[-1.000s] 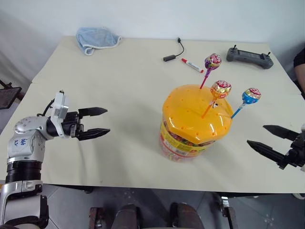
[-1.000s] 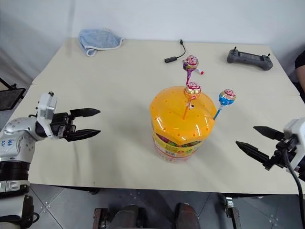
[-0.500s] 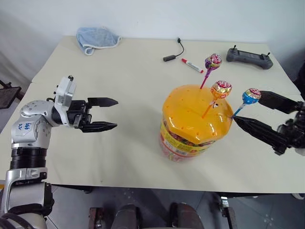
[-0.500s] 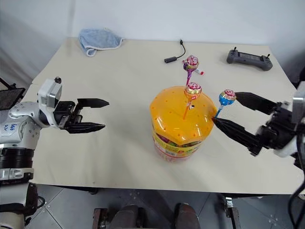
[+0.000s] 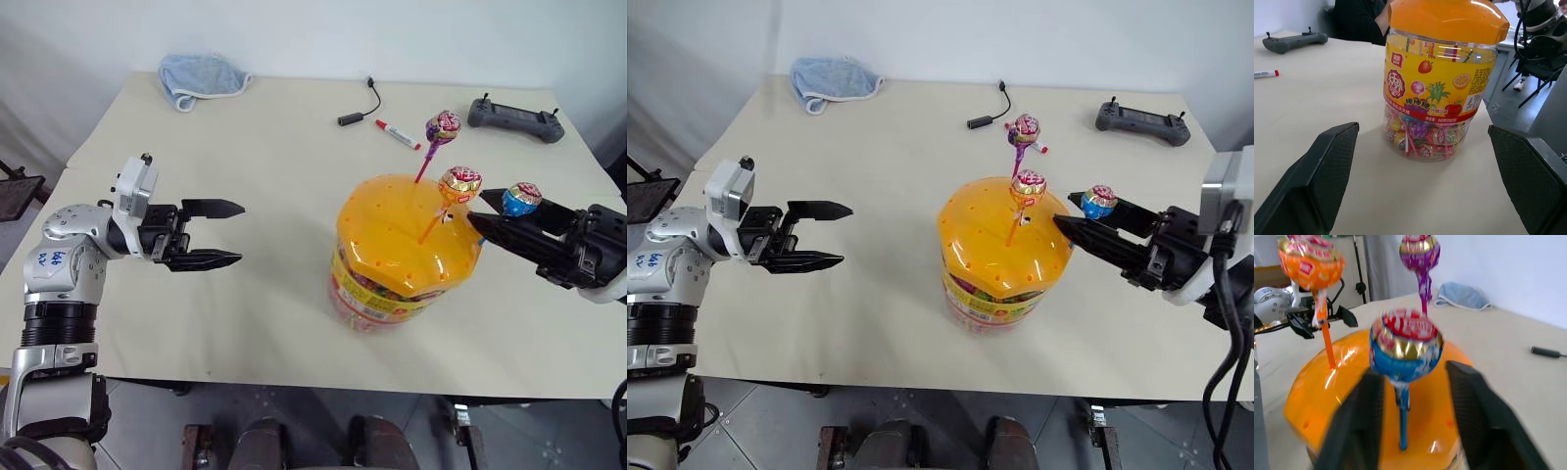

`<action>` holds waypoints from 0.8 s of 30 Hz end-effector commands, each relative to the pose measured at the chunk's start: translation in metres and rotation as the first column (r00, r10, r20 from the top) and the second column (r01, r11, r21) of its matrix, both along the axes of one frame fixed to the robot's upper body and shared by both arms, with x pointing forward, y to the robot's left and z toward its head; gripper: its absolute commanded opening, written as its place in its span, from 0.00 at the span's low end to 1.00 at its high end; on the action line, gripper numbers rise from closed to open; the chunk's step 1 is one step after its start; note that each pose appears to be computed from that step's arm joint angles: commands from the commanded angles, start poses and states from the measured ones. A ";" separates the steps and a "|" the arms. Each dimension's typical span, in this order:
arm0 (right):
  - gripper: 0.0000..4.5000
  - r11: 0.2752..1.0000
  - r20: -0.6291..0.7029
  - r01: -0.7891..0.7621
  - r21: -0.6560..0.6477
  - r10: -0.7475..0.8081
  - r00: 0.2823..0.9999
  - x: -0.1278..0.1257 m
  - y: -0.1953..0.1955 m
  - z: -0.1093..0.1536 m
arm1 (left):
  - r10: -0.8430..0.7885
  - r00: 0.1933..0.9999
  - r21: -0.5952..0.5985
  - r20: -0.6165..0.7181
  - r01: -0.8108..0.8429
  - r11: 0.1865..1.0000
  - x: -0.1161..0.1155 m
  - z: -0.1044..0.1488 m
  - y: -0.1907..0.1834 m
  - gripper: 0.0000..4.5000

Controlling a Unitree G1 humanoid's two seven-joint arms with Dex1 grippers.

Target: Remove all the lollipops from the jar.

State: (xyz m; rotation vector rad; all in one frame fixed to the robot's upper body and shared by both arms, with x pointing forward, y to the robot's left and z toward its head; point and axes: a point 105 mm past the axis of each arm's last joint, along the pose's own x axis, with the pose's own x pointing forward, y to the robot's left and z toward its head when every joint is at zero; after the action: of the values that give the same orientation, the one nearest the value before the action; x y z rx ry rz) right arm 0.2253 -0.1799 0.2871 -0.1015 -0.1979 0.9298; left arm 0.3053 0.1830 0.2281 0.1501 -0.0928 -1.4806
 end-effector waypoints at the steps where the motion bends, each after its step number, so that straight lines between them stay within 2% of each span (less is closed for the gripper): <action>1: 0.10 1.000 0.095 0.012 0.015 -0.014 0.995 -0.004 -0.004 0.021 | -0.056 0.996 0.004 0.066 0.056 0.998 -0.009 0.015 -0.002 1.00; 2: 0.03 1.000 0.110 0.016 0.020 -0.018 0.994 -0.005 -0.004 0.026 | -0.058 0.996 0.002 0.066 0.058 0.998 -0.009 0.016 -0.001 1.00; 3: 0.01 0.999 0.126 0.019 0.028 -0.023 0.992 -0.005 -0.006 0.031 | -0.060 0.996 0.001 0.066 0.060 0.998 -0.009 0.016 -0.001 1.00; 9: 0.01 0.992 0.210 0.082 0.093 -0.100 0.973 -0.007 -0.021 0.064 | -0.070 0.995 -0.007 0.071 0.071 0.997 -0.012 0.019 -0.001 1.00; 13: 0.01 0.963 0.192 0.237 0.130 -0.259 0.947 0.007 -0.052 0.077 | -0.082 0.993 -0.020 0.087 0.084 0.996 -0.014 0.025 -0.003 1.00; 15: 0.01 0.933 0.098 0.351 0.078 -0.357 0.929 0.021 -0.071 0.063 | -0.090 0.991 -0.037 0.102 0.094 0.995 -0.016 0.030 -0.005 1.00; 19: 0.01 0.855 -0.141 0.499 -0.143 -0.516 0.845 0.045 -0.107 0.006 | -0.107 0.986 -0.067 0.131 0.116 0.991 -0.019 0.041 -0.010 1.00; 24: 0.01 0.735 -0.260 0.594 -0.325 -0.674 0.691 0.056 -0.147 -0.055 | -0.128 0.979 -0.088 0.156 0.143 0.986 -0.025 0.052 -0.018 1.00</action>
State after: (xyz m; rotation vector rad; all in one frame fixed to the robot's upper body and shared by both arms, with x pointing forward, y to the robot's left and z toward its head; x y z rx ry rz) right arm 0.2811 -0.3151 0.2359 -0.1438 0.2605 0.2922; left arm 0.2876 0.1682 0.2622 0.1431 -0.2283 -1.5789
